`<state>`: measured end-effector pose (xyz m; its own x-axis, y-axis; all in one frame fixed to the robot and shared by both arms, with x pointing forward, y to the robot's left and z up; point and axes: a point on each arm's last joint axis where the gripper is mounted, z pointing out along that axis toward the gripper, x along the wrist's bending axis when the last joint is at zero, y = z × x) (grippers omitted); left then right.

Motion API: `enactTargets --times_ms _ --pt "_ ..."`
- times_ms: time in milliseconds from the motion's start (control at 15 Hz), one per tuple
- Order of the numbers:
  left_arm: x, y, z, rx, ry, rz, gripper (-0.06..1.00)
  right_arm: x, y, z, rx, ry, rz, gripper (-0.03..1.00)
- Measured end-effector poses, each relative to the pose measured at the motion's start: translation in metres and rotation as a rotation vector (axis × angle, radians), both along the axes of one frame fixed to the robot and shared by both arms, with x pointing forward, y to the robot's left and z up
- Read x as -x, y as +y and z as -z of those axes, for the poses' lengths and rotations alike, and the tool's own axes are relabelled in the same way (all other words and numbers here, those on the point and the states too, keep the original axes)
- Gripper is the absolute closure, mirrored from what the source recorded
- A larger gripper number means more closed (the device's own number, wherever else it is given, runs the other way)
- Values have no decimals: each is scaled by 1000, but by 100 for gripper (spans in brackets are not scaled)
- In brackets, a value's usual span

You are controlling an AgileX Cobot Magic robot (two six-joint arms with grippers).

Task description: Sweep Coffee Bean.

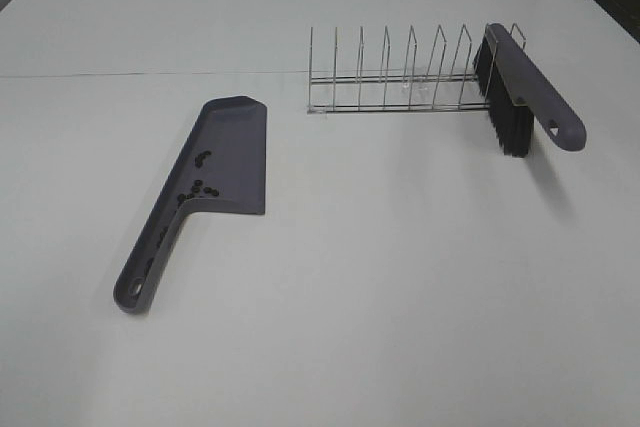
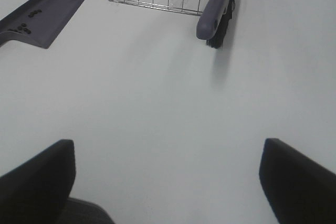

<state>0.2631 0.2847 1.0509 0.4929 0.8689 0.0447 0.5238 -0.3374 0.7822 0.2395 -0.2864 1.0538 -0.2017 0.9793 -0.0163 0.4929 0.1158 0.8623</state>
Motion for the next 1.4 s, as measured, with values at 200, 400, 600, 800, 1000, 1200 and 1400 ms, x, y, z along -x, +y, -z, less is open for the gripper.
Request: enactTargets --times_ms 200,400,600,800,1000,1200,1400 --pt "0 0 0 0 0 0 23 0 0 0 0 0 0 16" --pt "1 1 0 3 -6 -30 23 0 0 0 0 -1 0 16" --pt "10 8 -2 23 -79 -242 23 -1 0 0 0 -1 51 16" --pt "22 10 -3 39 -161 -318 23 -1 0 0 -1 -1 67 16" --pt "30 11 -2 50 -209 -323 23 3 0 0 -1 -25 67 16" --pt "30 11 -2 50 -211 -324 23 8 0 0 -2 -63 66 16" --pt "30 11 -2 49 -211 -323 23 8 1 0 -8 -63 63 16"
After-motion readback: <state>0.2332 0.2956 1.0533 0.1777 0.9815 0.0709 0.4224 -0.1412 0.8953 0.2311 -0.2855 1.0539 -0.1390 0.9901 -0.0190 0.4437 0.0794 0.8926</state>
